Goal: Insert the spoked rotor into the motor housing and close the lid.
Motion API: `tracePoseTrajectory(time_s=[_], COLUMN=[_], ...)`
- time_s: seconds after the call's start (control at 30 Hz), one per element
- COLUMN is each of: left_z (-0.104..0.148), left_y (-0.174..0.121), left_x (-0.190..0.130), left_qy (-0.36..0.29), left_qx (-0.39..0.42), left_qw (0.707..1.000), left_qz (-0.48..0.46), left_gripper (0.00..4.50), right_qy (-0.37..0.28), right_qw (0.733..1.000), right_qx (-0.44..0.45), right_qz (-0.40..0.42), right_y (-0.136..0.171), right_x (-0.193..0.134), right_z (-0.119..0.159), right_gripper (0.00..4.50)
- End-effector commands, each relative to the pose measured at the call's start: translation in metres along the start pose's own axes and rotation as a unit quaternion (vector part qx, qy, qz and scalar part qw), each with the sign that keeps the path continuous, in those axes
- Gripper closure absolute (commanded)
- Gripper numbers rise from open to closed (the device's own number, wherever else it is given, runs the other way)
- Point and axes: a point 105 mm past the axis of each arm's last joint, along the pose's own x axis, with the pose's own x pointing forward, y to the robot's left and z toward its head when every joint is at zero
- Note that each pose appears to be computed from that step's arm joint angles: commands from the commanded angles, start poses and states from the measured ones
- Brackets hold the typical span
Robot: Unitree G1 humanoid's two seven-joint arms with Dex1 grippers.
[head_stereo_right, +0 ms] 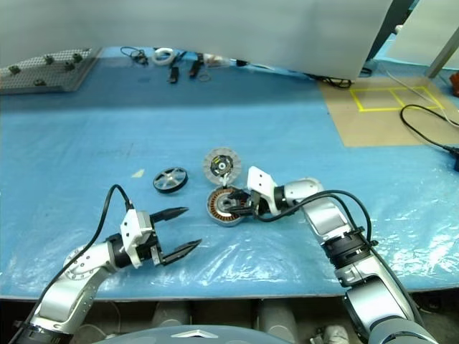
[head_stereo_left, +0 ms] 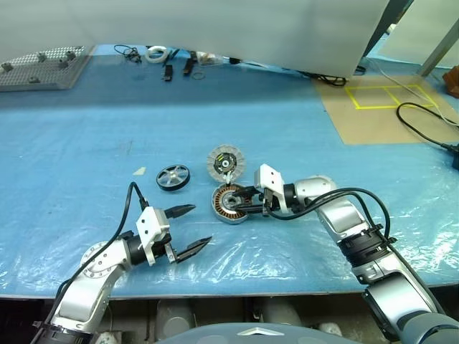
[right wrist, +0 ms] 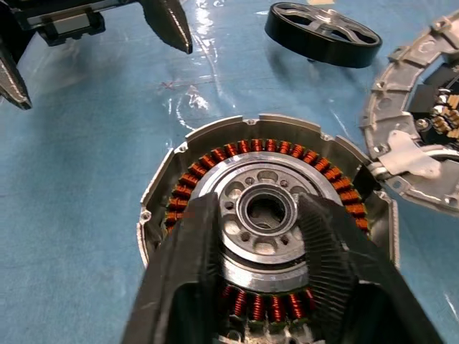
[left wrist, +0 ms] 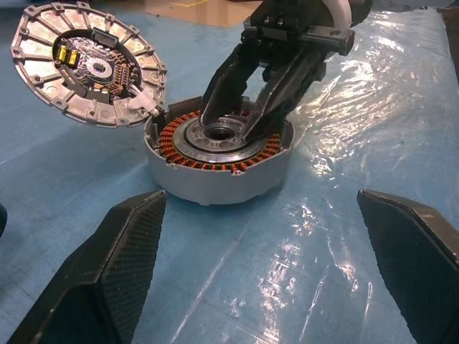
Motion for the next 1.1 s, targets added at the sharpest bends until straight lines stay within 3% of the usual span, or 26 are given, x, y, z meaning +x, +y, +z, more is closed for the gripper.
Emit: tracePoseTrajectory(time_s=[0.03,0.37,0.6,0.8,1.1], left_z=[0.009,0.01,0.011,0.012,0.011], left_y=[0.0,0.0,0.002,0.002,0.002], left_x=[0.0,0.0,0.002,0.006,0.004], left_qy=[-0.013,-0.015,-0.017,-0.021,-0.018], left_qx=[0.016,0.015,0.014,0.013,0.012], left_qw=[1.0,1.0,1.0,1.0,1.0], left_qz=[-0.003,-0.003,-0.001,0.001,0.004], left_gripper=[0.0,0.0,0.0,0.0,0.0], right_qy=[0.021,-0.025,-0.053,-0.049,-0.03], right_qw=[1.0,0.999,0.998,0.999,0.999], right_qx=[0.012,-0.006,-0.009,0.004,0.012], right_qz=[0.001,-0.027,-0.039,-0.021,-0.011], right_y=[0.003,-0.007,-0.012,-0.008,-0.008], right_x=[-0.004,-0.021,-0.015,-0.005,0.001], right_z=[-0.011,0.017,0.032,0.03,0.023], right_gripper=[2.58,2.58,2.58,4.47,4.47])
